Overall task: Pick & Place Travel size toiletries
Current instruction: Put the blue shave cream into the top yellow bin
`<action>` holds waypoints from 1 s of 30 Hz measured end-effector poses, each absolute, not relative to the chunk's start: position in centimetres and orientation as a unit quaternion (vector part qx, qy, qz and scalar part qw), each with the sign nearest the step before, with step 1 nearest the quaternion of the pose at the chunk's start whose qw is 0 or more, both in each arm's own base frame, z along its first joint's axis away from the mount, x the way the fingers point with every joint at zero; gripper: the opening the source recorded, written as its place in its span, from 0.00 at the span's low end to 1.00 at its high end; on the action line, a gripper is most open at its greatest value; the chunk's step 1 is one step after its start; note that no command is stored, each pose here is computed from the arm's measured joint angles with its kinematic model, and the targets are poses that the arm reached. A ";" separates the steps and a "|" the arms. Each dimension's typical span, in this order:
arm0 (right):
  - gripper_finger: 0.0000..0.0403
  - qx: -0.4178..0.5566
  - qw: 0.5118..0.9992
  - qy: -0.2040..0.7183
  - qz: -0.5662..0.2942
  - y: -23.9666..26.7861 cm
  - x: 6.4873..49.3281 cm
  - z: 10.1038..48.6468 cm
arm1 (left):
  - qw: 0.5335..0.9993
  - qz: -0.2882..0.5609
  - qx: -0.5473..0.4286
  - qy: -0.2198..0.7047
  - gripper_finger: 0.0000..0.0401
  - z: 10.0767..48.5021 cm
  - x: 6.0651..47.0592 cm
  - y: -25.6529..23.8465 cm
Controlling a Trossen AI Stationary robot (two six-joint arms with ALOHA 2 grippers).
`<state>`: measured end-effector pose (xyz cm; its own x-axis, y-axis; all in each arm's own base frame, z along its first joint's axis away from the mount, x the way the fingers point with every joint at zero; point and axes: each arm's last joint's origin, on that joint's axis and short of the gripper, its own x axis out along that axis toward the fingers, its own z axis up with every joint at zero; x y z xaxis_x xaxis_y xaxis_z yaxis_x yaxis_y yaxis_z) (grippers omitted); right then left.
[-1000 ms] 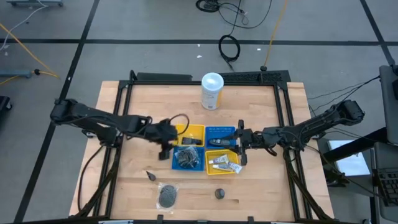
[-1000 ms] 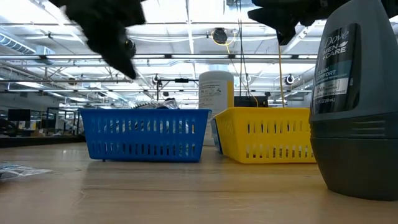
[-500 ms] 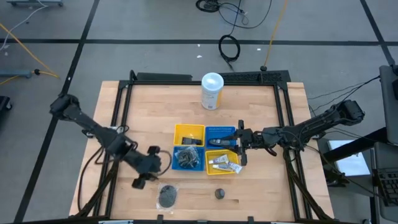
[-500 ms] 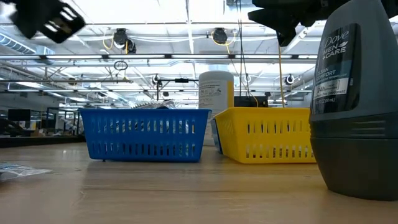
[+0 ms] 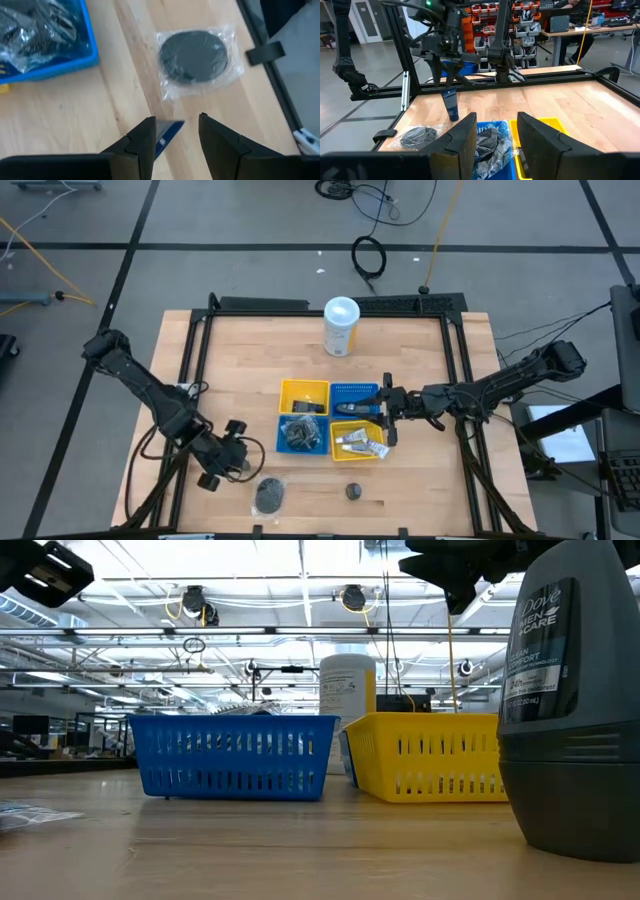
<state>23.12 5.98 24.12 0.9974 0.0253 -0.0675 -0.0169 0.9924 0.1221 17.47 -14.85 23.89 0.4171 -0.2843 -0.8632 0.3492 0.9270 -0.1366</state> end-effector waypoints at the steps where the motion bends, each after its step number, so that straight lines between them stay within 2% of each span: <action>1: 0.33 0.059 0.998 0.034 0.011 6.0 23.1 24.1 | 0.839 -0.188 0.035 0.510 0.37 23.8 17.4 -14.8; 30: 0.34 0.053 0.998 0.035 0.010 6.0 23.1 24.1 | 0.831 -0.179 0.062 0.523 0.37 23.6 17.1 -14.5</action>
<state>23.11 5.96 24.08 0.9974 0.0237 -0.0686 -0.0163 0.9941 0.1074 17.05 -14.52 23.62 0.3897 -0.2326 -0.8911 0.3632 0.9280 -0.0834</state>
